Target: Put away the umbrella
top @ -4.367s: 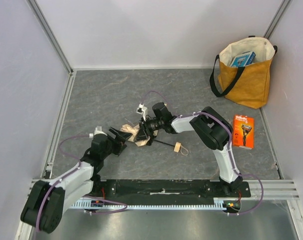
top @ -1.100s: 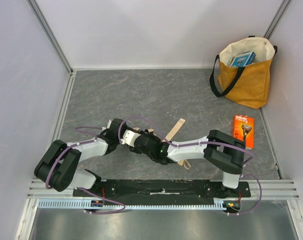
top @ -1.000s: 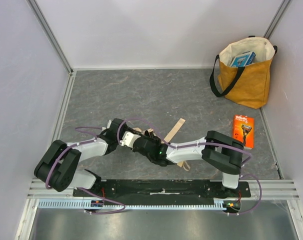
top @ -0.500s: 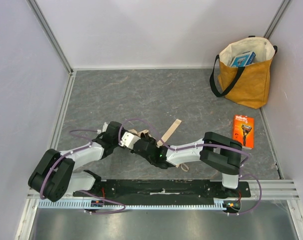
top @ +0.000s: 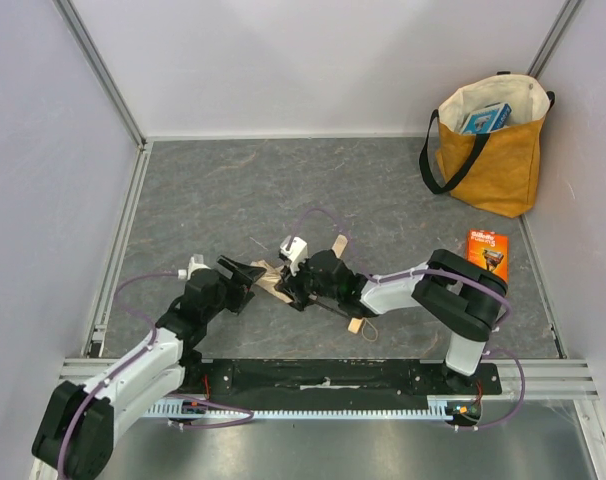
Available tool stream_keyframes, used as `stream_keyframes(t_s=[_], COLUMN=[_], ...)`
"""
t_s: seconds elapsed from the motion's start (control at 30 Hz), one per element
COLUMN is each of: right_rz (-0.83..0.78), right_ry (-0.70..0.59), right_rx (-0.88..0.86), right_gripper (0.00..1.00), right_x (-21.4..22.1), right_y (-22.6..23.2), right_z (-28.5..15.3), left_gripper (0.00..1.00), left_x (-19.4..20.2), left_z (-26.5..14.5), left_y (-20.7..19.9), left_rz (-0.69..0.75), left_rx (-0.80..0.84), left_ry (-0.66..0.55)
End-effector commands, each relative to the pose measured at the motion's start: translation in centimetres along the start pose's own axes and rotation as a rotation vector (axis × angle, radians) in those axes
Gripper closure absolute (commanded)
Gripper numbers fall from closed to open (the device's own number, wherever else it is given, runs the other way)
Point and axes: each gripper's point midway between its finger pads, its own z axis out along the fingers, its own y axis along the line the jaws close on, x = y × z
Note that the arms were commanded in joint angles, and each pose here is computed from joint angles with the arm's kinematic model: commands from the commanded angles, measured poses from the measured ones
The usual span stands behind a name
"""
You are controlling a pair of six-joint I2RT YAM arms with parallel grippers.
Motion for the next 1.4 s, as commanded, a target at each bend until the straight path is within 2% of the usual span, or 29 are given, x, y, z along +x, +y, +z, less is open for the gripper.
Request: stream_keyframes(t_s=[0.0, 0.2, 0.43, 0.73, 0.87, 1.0, 1.23, 1.37], right_rz=[0.179, 0.311, 0.537, 0.71, 0.73, 0.769, 0.778, 0.778], right_ry=[0.154, 0.175, 0.248, 0.258, 0.266, 0.248, 0.246, 0.247], right_rx=[-0.104, -0.179, -0.277, -0.362, -0.388, -0.399, -0.423, -0.44], right_gripper=[1.0, 1.0, 1.0, 1.0, 1.0, 1.0, 1.0, 1.0], right_x=[6.1, 7.5, 9.1, 10.1, 10.2, 9.7, 9.1, 8.5], right_y=[1.6, 1.8, 1.4, 1.2, 1.3, 0.9, 1.0, 1.0], right_z=[-1.0, -0.9, -0.4, 0.2, 0.4, 0.6, 0.7, 0.7], left_gripper=[0.08, 0.07, 0.06, 0.05, 0.05, 0.06, 0.03, 0.05], left_x=[0.5, 0.2, 1.4, 0.1, 0.2, 0.4, 0.2, 0.6], left_z=[-0.8, -1.5, -1.0, -1.4, -0.7, 0.3, 1.4, 1.6], left_y=[0.3, -1.9, -0.4, 0.0, 0.3, 1.8, 3.1, 5.5], left_rz=[0.069, 0.085, 0.071, 0.032, 0.022, 0.029, -0.043, -0.073], left_rx=[0.025, 0.136, 0.059, 0.133, 0.075, -0.106, -0.208, -0.41], left_ry=[0.032, 0.018, 0.091, -0.016, 0.004, 0.043, 0.02, 0.019])
